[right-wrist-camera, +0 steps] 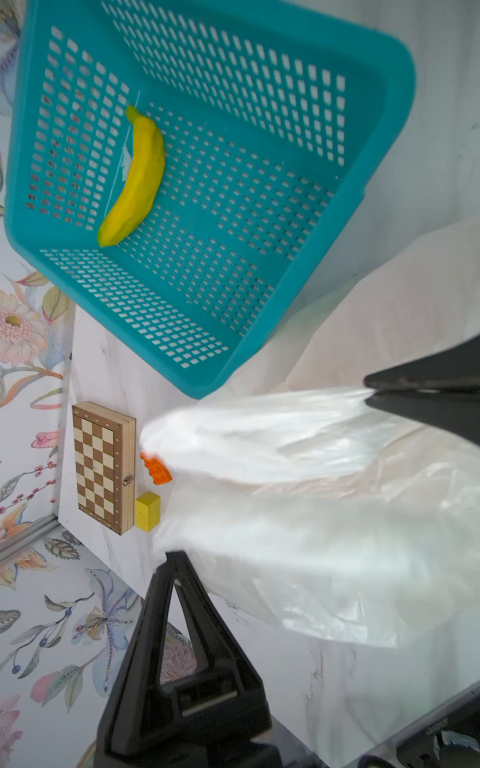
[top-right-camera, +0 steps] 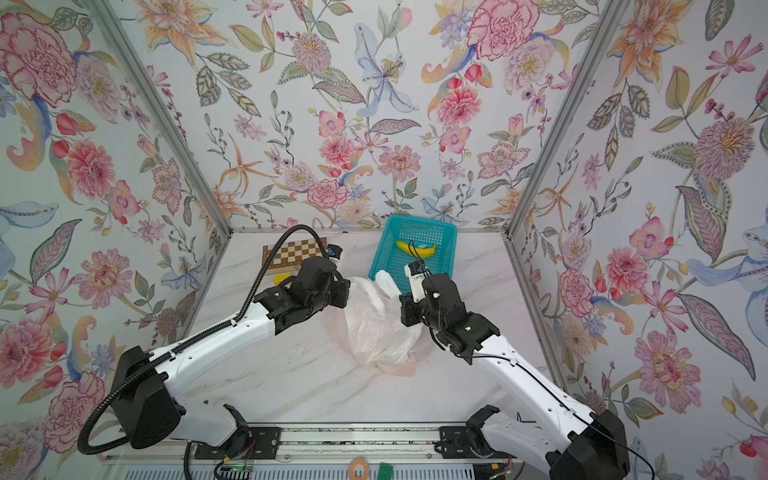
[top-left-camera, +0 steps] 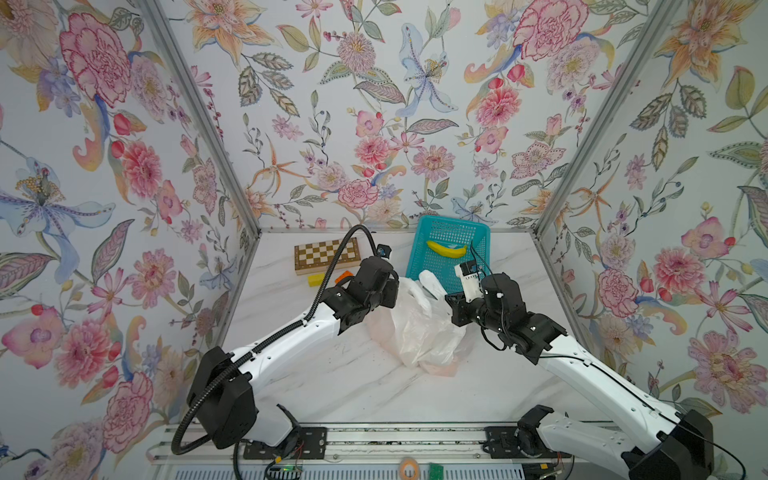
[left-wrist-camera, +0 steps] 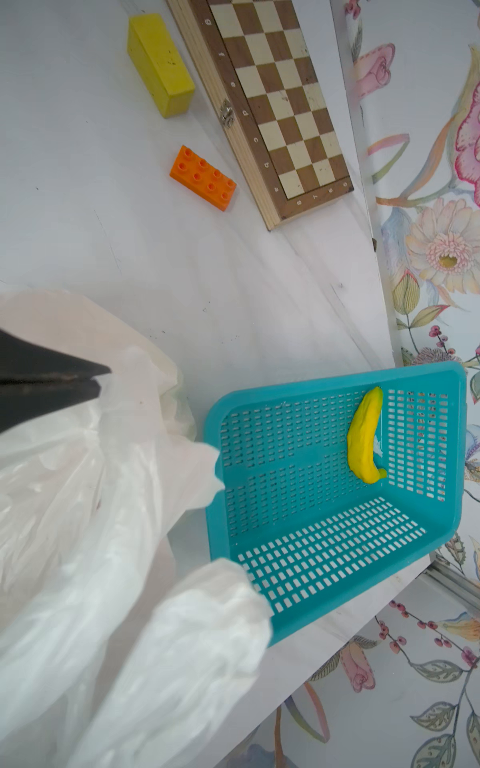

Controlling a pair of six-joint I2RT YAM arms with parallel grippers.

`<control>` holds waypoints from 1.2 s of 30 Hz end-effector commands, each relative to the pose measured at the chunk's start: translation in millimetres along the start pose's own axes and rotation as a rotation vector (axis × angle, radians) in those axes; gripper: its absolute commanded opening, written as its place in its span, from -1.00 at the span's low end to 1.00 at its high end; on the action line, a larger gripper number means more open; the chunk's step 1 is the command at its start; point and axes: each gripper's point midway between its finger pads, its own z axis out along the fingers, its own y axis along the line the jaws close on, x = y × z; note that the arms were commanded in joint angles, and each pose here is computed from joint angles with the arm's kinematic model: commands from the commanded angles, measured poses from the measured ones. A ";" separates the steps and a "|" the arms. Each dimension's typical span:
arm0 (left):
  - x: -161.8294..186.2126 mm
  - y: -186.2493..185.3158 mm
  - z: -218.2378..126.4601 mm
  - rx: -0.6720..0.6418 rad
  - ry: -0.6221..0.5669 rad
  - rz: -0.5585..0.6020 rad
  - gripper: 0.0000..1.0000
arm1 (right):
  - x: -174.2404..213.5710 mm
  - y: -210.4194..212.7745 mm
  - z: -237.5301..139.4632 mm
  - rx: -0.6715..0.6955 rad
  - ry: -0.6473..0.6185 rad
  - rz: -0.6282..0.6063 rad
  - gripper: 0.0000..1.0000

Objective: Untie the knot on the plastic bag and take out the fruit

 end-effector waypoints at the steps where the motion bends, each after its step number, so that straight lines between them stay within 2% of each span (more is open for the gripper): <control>1: -1.9 19.3 -14.4 -0.044 -0.034 -0.051 -1.00 | -2.7 -22.2 -7.0 0.083 -0.055 0.066 -1.00; 4: 1.1 23.0 -21.6 -0.031 -0.050 -0.062 -1.00 | -5.9 -35.5 -12.4 0.115 -0.088 0.119 -1.00; 6: -1.7 13.7 -26.1 0.033 -0.077 -0.047 -0.94 | -10.1 -24.6 -14.3 0.051 -0.114 0.116 -1.00; 8: -10.1 -4.3 -34.1 0.140 -0.119 0.008 -0.56 | -14.3 -11.4 -14.8 -0.024 -0.132 0.114 -1.00; 10: -19.1 -18.9 -42.8 0.220 -0.158 0.096 -0.36 | -18.3 -3.5 -15.4 -0.062 -0.141 0.119 -1.00; 13: -33.3 -17.1 -53.6 0.194 -0.189 0.193 -0.13 | -21.9 -4.1 -16.4 -0.048 -0.139 0.132 -1.00; 16: -51.4 -16.4 -66.2 0.179 -0.213 0.176 0.00 | -23.7 -3.1 -18.7 -0.048 -0.138 0.146 -1.00; 19: -59.5 -26.2 -68.1 0.205 -0.226 0.141 0.25 | -27.6 1.2 -21.3 -0.067 -0.153 0.155 -1.00; 23: -46.5 -43.6 -59.9 0.218 -0.159 0.340 0.72 | -32.7 1.6 -25.1 -0.064 -0.171 0.151 -1.00; 25: -39.6 -58.2 -59.9 0.294 -0.136 0.470 0.83 | -34.1 1.7 -26.0 -0.062 -0.172 0.145 -1.00; 28: -14.2 -76.8 -63.1 0.413 -0.147 0.807 0.92 | -34.5 1.6 -25.5 -0.058 -0.164 0.134 -1.00; 31: -6.3 -63.7 -55.2 0.323 -0.198 1.079 0.98 | -35.8 3.8 -25.3 -0.067 -0.160 0.133 -1.00; 33: -6.2 -58.0 -50.1 0.275 -0.214 1.190 0.98 | -36.7 4.5 -25.7 -0.071 -0.163 0.134 -1.00; 36: -12.2 -62.3 -43.2 0.269 -0.238 1.267 0.98 | -36.6 3.7 -25.6 -0.068 -0.166 0.134 -1.00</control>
